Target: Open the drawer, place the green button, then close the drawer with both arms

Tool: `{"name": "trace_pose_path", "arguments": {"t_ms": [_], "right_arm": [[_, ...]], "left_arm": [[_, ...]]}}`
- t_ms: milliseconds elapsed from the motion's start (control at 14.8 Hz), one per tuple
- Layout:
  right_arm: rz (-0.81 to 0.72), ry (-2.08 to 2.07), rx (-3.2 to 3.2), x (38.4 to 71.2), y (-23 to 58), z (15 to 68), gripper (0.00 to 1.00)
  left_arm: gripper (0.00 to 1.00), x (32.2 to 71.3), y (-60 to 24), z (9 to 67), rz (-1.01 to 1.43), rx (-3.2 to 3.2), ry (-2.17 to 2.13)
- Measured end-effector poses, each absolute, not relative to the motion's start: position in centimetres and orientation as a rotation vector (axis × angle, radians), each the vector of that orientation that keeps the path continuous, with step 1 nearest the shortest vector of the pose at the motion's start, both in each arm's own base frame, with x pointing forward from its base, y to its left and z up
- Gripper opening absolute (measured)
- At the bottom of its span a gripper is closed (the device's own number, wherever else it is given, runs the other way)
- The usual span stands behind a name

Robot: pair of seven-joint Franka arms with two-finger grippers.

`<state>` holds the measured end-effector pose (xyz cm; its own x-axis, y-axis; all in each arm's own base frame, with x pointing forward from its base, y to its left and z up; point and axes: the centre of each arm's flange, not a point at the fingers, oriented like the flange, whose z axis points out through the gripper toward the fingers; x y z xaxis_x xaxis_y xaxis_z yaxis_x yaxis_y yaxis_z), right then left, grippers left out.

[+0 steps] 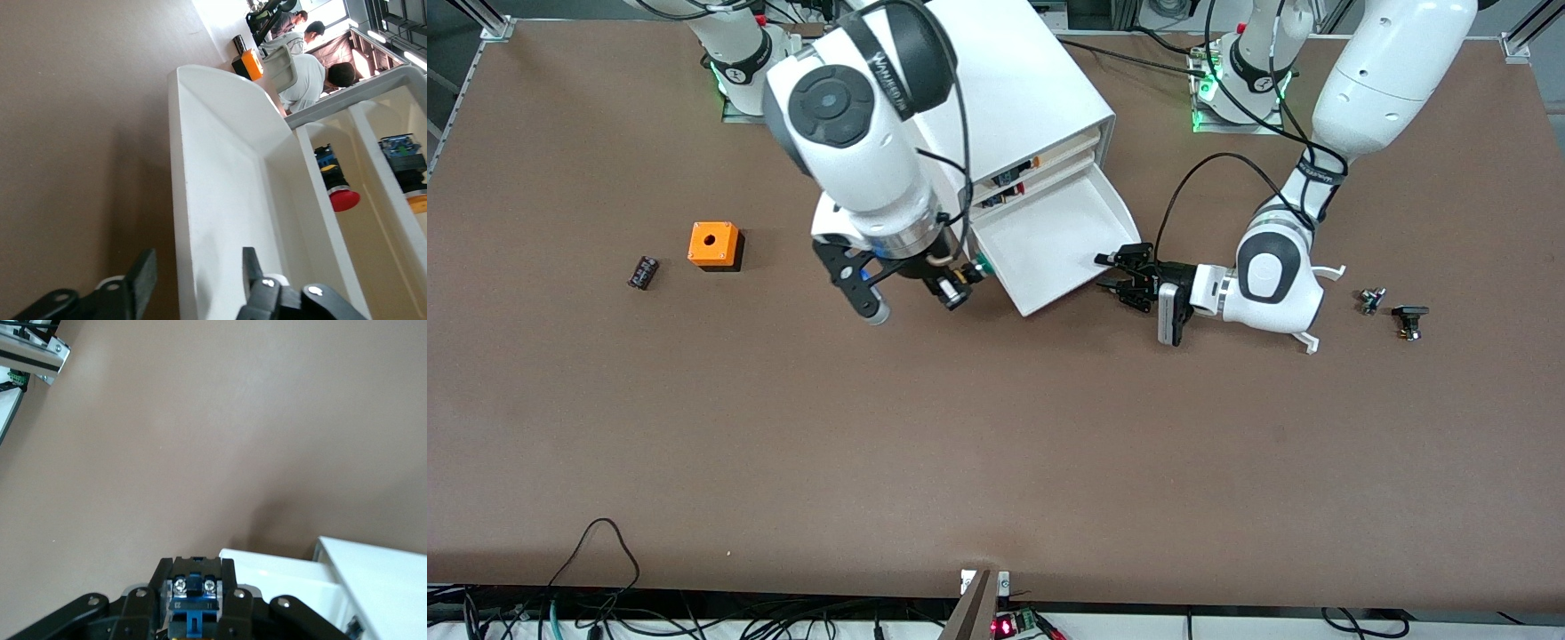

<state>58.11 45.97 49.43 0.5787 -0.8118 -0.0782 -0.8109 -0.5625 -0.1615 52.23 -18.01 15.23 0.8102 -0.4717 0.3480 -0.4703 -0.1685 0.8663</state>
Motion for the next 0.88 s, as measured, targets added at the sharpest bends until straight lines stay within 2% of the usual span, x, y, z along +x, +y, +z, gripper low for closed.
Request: {"name": "trace_pose_path", "arguments": {"t_ms": [203,270,878], "right_arm": [[-0.016,1.435,-2.578,56.9,49.3,46.8,0.33],[-0.025,1.455,-2.569,56.3,50.5,45.8,0.33],[-0.173,1.55,-2.597,49.2,60.2,33.1,0.33]], "left_arm": [[0.94,53.5,-17.8,18.0,-0.104,1.806,-0.72],[1.0,54.2,-17.7,19.5,-0.156,1.82,-0.721],[1.0,58.4,-15.6,39.0,-0.75,2.169,-0.581]]}}
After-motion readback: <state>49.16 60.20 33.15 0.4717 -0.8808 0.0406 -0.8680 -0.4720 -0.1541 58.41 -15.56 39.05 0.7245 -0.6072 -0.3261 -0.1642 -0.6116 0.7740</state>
